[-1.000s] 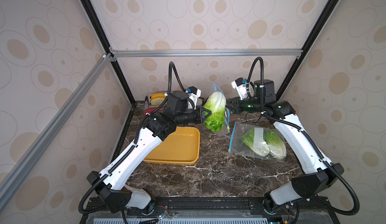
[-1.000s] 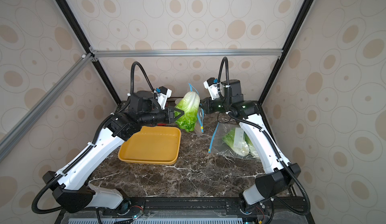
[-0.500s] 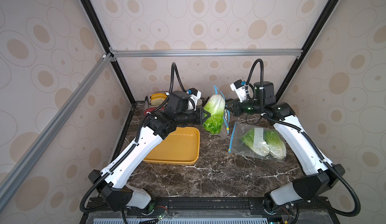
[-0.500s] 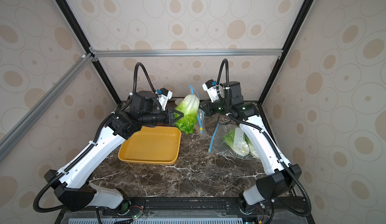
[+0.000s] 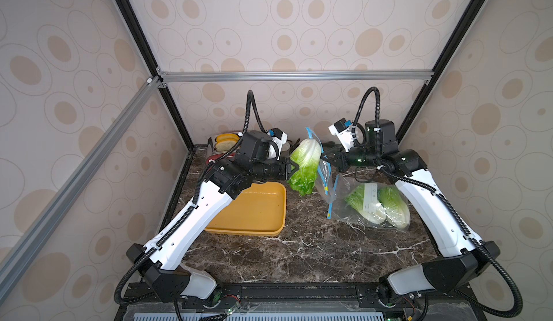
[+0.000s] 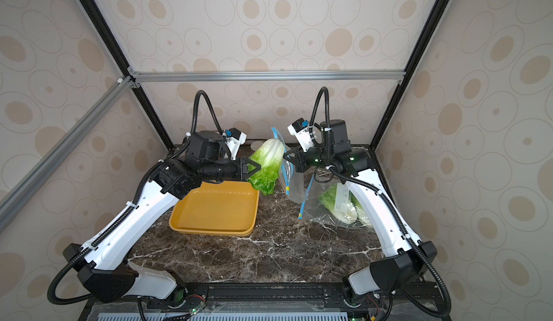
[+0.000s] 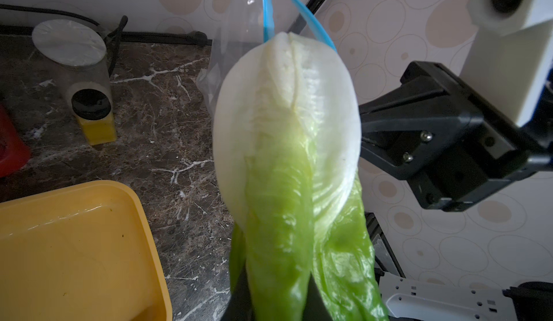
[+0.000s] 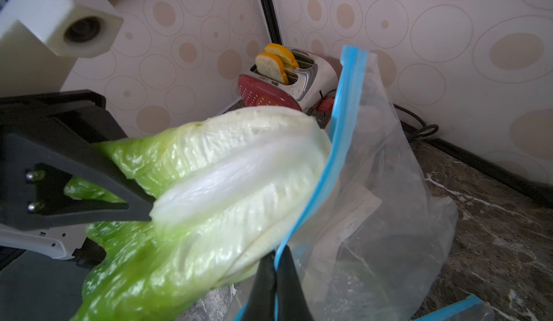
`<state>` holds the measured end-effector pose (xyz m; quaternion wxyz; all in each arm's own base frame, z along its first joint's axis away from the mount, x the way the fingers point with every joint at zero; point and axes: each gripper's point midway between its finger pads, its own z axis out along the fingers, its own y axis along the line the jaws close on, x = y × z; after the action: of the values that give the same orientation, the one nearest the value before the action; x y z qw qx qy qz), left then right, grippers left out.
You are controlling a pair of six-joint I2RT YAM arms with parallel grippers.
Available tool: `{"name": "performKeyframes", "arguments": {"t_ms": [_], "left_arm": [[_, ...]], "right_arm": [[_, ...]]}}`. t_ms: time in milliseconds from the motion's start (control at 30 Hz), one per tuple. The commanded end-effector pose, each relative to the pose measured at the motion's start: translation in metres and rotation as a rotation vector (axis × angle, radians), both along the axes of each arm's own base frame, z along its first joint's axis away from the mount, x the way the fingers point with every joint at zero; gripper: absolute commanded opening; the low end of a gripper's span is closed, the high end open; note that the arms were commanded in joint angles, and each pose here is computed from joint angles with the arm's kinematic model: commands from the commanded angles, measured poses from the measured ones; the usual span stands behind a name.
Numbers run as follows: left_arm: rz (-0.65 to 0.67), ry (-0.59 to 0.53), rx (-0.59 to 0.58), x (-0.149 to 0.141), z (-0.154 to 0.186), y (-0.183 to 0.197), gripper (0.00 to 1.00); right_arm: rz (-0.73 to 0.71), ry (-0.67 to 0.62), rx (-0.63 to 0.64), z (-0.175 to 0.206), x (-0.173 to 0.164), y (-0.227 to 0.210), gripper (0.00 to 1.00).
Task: Put the chinese cabbages into a zipper bag and zip it
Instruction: Place the Chinese cabbage in the zipper food storage bag.
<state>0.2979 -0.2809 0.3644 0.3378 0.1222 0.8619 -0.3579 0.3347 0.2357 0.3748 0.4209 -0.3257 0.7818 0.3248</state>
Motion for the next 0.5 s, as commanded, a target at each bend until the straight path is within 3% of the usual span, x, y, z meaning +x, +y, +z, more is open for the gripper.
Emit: {"name": "performKeyframes", "arguments": {"t_ms": [0,133,267,467], "left_arm": [[0.01,0.009,0.046,0.002,-0.009,0.01,0.14],[-0.021,0.03,0.01,0.002,-0.013,0.001,0.14],[-0.03,0.054,0.058,0.002,-0.022,0.002,0.13],[-0.101,0.038,-0.02,-0.006,0.011,-0.01,0.13]], "right_arm": [[0.123,-0.09,0.018,0.03,-0.029,0.01,0.0],[0.197,-0.071,0.035,0.03,-0.036,0.024,0.0],[0.222,-0.078,0.009,0.029,-0.036,0.032,0.0],[0.301,-0.005,-0.102,0.0,-0.041,0.051,0.0]]}}
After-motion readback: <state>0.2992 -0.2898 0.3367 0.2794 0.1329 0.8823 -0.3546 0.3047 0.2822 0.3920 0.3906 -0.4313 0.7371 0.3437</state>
